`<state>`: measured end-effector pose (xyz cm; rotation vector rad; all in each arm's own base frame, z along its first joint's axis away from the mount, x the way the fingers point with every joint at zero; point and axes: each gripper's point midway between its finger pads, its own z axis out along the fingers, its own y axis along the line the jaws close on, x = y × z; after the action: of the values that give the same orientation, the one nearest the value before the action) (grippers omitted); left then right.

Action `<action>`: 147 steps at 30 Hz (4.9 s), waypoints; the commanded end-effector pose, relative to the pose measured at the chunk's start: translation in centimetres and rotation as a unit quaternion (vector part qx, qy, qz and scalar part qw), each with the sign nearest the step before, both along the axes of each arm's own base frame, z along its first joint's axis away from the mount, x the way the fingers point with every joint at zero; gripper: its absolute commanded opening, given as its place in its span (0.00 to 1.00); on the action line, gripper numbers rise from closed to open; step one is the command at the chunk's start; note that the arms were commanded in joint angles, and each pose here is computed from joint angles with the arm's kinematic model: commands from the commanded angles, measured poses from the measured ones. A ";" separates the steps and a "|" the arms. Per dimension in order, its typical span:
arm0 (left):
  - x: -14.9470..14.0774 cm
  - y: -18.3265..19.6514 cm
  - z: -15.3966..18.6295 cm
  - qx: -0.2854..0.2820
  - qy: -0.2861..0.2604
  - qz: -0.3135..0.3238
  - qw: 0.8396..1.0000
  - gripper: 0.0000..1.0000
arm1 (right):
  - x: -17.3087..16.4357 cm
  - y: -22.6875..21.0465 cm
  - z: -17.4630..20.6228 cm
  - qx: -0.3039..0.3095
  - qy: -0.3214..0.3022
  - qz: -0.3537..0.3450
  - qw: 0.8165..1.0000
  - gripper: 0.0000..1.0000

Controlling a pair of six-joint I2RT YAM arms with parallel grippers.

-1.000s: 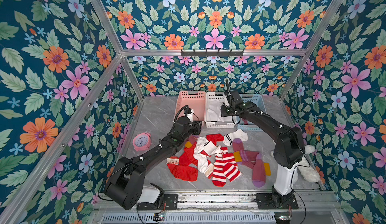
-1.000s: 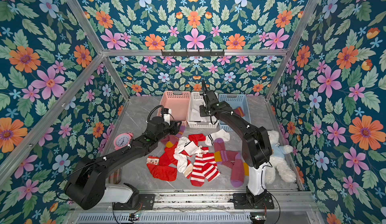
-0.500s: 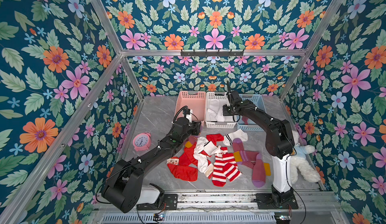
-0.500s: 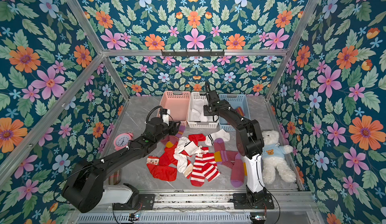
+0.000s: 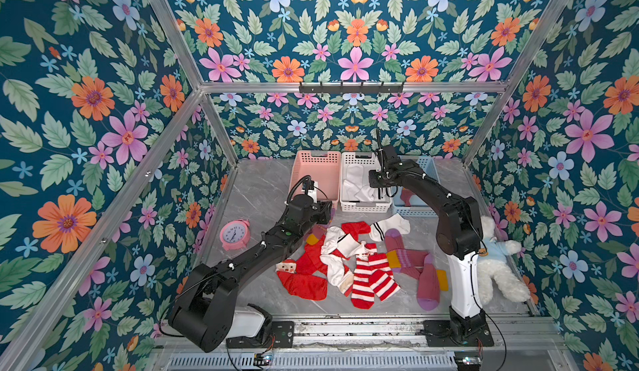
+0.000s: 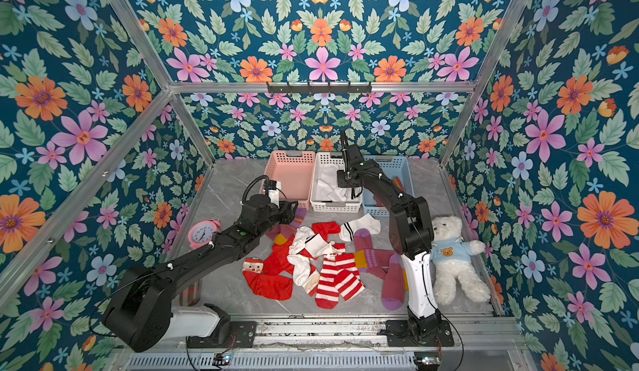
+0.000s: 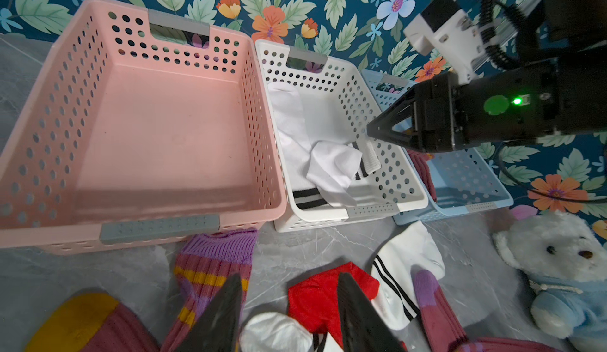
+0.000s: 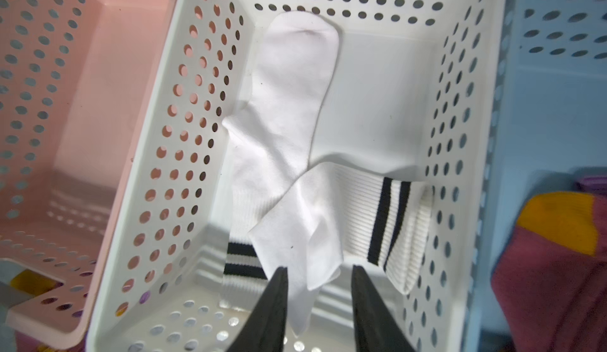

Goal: Sort the socks into the basket by color
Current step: Place the sock in the bin, then pick up the sock at the center of the board, then place the sock in the bin.

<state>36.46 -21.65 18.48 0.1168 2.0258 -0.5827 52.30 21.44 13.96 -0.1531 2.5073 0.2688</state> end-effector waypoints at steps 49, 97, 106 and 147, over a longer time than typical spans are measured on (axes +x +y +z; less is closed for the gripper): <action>-14.6 14.4 -14.5 0.029 0.282 0.320 0.904 0.37 | -13.0 1.5 -0.4 0.094 0.013 0.024 0.995 0.37; -2.8 6.8 10.8 0.022 0.005 0.161 0.987 0.00 | -14.7 -0.4 2.2 0.096 -0.034 0.009 0.995 0.37; 3.2 8.4 14.4 0.001 -0.054 0.177 0.983 0.00 | -16.4 -1.0 1.7 0.109 -0.026 0.005 0.994 0.37; 15.3 6.5 11.3 -0.045 -0.079 0.126 0.988 0.00 | -18.6 -2.6 -0.9 0.096 0.005 -0.022 0.995 0.37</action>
<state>50.84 -14.76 29.24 -0.1379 1.8603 -0.4578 33.88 19.25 13.38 -0.0488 2.4594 0.5108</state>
